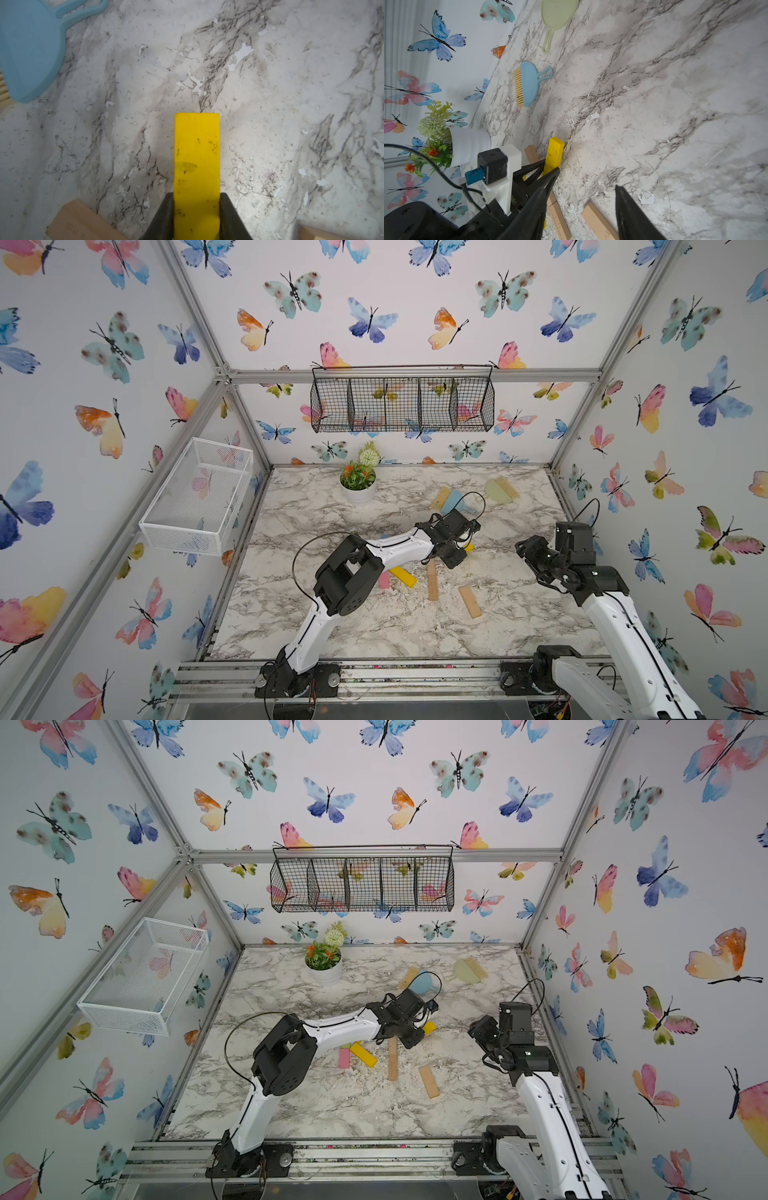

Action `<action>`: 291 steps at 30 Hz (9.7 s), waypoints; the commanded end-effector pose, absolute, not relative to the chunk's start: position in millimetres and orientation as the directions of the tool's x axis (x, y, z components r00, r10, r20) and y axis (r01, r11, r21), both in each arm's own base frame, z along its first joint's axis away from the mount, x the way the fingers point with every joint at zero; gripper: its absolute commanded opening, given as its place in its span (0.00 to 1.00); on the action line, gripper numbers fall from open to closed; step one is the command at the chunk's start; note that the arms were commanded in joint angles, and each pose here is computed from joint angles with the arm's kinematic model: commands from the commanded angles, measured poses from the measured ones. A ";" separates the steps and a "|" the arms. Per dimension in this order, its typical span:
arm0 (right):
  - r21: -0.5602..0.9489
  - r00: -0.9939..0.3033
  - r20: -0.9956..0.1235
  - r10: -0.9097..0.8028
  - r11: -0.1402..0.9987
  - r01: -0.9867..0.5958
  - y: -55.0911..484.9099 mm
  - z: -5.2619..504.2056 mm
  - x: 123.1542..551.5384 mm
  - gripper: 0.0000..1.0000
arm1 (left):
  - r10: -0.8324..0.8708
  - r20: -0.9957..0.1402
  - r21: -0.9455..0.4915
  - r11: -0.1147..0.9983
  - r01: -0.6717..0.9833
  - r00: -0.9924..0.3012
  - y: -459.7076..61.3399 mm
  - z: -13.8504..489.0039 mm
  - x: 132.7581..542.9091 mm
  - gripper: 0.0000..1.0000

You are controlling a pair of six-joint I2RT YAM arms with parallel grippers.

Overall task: Assemble the letter k with building blocks
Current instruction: Assemble the building block at the center of the board, then pick up the building block from the center of the board, then assemble the building block at the center of the board.

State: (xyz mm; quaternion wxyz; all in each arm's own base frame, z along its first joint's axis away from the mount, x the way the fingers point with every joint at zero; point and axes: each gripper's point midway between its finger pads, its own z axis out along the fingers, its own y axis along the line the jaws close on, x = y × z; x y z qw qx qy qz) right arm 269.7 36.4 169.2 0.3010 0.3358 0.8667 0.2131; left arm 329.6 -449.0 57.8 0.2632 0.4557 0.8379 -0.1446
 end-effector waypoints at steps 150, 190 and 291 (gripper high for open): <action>0.046 -0.978 -0.057 -0.200 0.978 -0.203 155.7 18.3 189.4 0.49 | -0.112 -0.674 -0.367 0.909 0.199 -0.730 -170.0 209.2 396.7 0.98; 0.022 -0.796 -0.097 -0.598 0.798 -0.603 212.2 35.7 253.6 0.09 | -0.132 -0.645 -0.407 0.893 0.191 -0.753 -168.1 203.1 398.1 0.98; 0.007 -0.738 -0.030 -0.674 0.738 -0.675 214.6 12.5 249.1 0.43 | -0.132 -0.639 -0.405 0.896 0.185 -0.758 -167.4 199.4 398.0 0.98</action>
